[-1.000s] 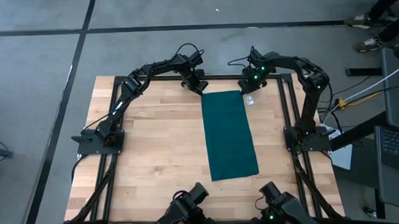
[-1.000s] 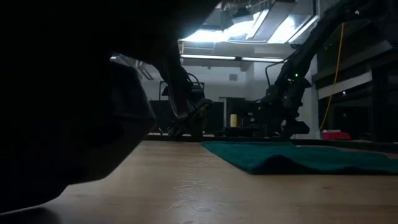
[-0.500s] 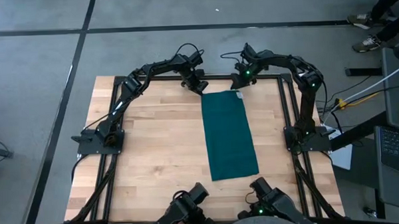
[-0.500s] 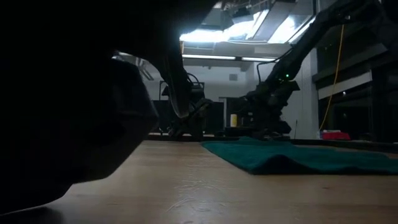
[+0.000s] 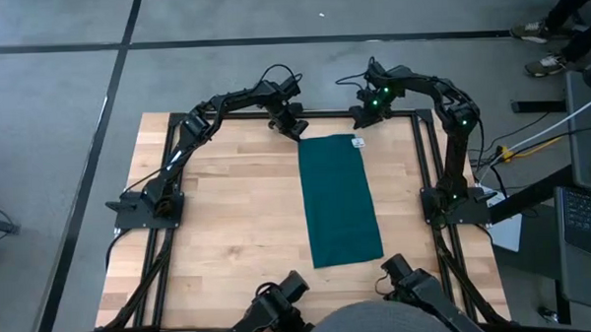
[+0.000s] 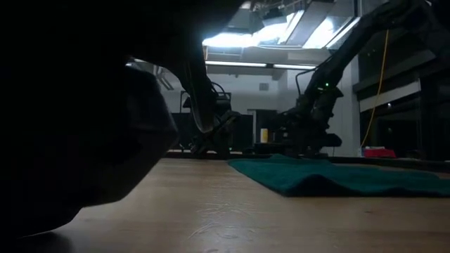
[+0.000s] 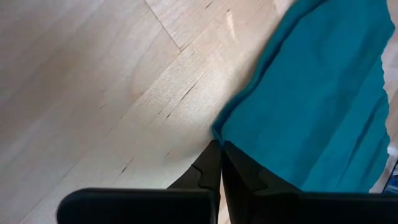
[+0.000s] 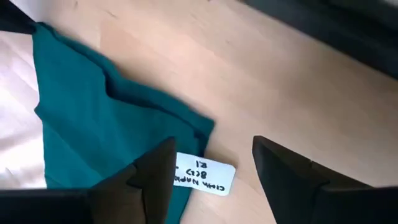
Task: Fold microfiber towels
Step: Fold the black towel on the table
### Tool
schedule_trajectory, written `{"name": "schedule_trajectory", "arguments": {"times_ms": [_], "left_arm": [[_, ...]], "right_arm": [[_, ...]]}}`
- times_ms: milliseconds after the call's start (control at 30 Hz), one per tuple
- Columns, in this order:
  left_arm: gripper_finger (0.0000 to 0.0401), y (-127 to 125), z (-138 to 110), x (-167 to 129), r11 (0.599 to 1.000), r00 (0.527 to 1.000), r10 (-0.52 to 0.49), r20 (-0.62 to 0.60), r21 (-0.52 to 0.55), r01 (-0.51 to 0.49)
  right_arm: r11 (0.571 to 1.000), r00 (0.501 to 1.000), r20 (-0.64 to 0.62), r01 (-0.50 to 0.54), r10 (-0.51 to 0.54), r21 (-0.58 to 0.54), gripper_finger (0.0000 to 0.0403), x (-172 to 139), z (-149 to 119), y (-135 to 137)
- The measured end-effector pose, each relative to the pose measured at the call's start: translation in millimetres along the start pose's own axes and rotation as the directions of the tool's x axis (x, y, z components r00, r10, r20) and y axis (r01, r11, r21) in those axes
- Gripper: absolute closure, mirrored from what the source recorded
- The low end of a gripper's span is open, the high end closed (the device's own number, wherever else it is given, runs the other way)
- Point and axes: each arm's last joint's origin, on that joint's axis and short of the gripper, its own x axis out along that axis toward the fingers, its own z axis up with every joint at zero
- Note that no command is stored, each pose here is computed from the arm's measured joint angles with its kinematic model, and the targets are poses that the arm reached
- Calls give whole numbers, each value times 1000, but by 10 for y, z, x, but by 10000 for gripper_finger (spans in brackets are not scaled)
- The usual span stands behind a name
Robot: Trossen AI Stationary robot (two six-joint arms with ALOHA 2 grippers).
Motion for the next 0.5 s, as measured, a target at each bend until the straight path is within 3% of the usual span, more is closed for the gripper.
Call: {"name": "schedule_trajectory", "arguments": {"times_ms": [167,500], "left_arm": [[399,0,0,0,1000,1000,0,0,0,0],[399,0,0,0,1000,1000,1,1,0,-1]], "right_arm": [[996,994,-77,-77,80,47,175,165,-76,-82],[997,992,-109,-63,67,41,172,245,-71,-22]]}}
